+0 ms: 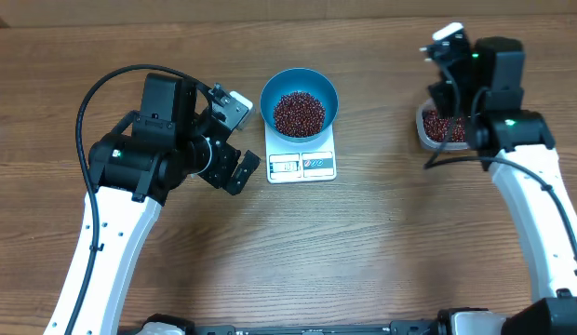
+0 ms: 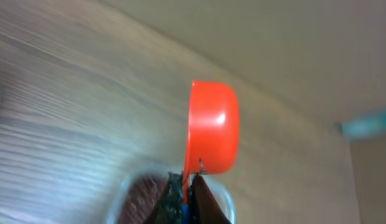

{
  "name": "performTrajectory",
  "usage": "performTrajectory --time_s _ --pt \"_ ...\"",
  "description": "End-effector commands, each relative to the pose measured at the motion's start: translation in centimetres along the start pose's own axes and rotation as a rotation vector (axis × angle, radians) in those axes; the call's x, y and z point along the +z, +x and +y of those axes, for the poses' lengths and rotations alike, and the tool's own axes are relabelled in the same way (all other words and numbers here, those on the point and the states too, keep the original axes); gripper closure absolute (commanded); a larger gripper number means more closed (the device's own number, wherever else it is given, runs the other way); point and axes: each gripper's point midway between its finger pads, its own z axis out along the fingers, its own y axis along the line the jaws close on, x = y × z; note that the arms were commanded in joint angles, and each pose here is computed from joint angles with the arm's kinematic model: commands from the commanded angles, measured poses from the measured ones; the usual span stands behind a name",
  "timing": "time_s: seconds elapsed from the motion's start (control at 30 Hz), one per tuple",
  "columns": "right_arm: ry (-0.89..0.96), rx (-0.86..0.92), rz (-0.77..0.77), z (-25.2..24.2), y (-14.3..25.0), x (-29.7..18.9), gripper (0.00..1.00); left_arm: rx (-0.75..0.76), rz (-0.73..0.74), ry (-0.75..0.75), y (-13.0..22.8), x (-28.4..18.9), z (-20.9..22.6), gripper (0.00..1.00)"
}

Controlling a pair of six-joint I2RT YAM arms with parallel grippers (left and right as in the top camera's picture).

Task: Scoop item into bowl and weigh 150g on scale
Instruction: 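Carry the empty scoop right back to the bean tub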

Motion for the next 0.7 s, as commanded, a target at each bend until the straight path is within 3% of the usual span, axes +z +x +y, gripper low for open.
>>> performTrajectory --time_s 0.0,0.2,0.67 --pt "0.1 0.19 0.085 -3.5 3.1 0.3 0.96 -0.001 -0.033 0.01 -0.8 -0.8 -0.3 0.0" --pt "0.082 0.236 0.222 -3.5 8.5 1.3 0.96 -0.001 -0.034 0.01 -0.8 -0.8 -0.3 0.0" --pt "-0.05 0.251 0.341 0.2 13.4 5.6 0.96 -0.001 -0.033 0.01 -0.8 -0.8 -0.3 0.0"
